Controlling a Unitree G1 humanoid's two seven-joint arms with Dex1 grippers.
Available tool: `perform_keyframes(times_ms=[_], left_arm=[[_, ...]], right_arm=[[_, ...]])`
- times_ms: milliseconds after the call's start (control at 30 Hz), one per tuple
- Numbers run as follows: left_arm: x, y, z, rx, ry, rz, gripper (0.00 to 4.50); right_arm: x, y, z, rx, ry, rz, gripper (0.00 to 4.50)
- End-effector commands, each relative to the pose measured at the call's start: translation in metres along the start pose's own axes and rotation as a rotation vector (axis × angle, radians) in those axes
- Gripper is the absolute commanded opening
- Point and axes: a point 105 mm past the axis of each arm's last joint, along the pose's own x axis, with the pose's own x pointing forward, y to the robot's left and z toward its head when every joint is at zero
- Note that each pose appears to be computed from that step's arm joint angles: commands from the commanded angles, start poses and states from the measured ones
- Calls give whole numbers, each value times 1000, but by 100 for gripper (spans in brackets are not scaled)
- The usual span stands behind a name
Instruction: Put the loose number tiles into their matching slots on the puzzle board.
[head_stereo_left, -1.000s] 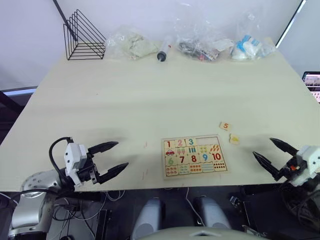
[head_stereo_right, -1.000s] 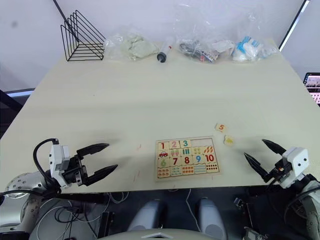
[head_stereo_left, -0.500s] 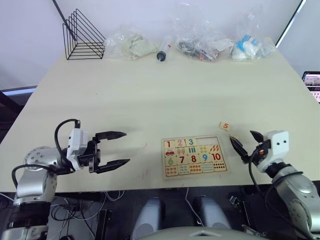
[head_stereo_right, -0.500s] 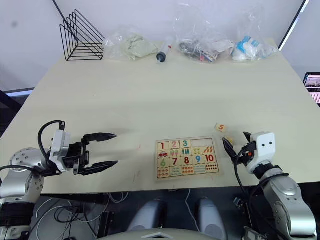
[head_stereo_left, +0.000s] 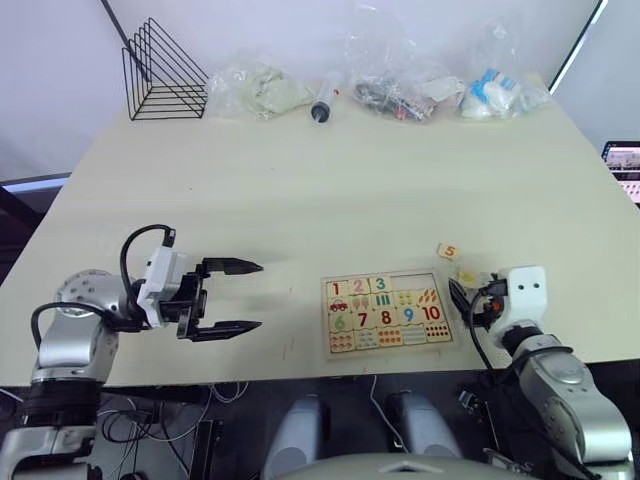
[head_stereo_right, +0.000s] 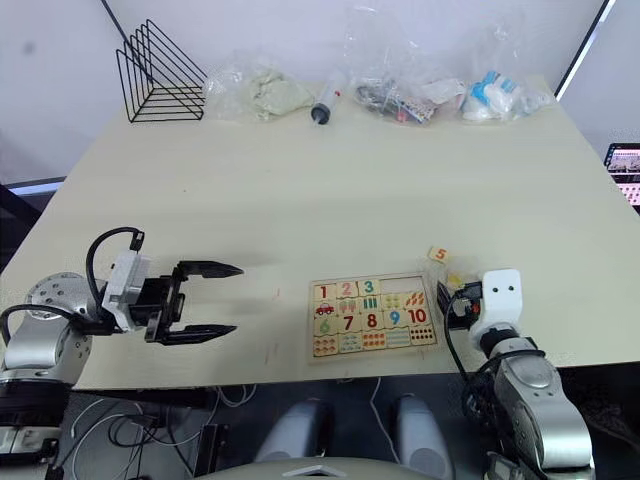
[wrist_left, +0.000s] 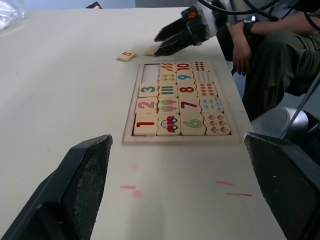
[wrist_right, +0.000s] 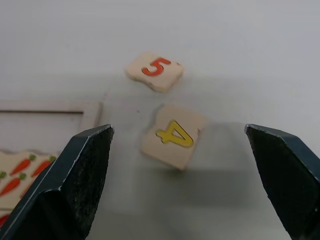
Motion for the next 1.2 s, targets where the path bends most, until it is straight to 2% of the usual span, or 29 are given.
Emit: perform_keyframes(times_ms=[33, 567, 933, 1033, 1100, 1200], left_arm=[[-2, -2, 6, 27, -14, -37, 450], [-3, -4, 3, 23, -13, -41, 450], [-3, -5, 2, 19, -14, -46, 450], [-4, -6, 0, 17, -7, -45, 450], [-4, -7, -1, 16, -4, -46, 450], [-4, -7, -1, 17, -2, -43, 450]], right_arm=[[0, -2, 6, -12, -25, -27, 440], [-3, -19, -16, 85, 38, -181, 440], [-5, -16, -24, 52, 62, -169, 440], [-5, -17, -25, 35, 65, -167, 351], [-4, -17, -26, 24, 65, -163, 263], [-3, -15, -27, 31, 60, -140, 105]])
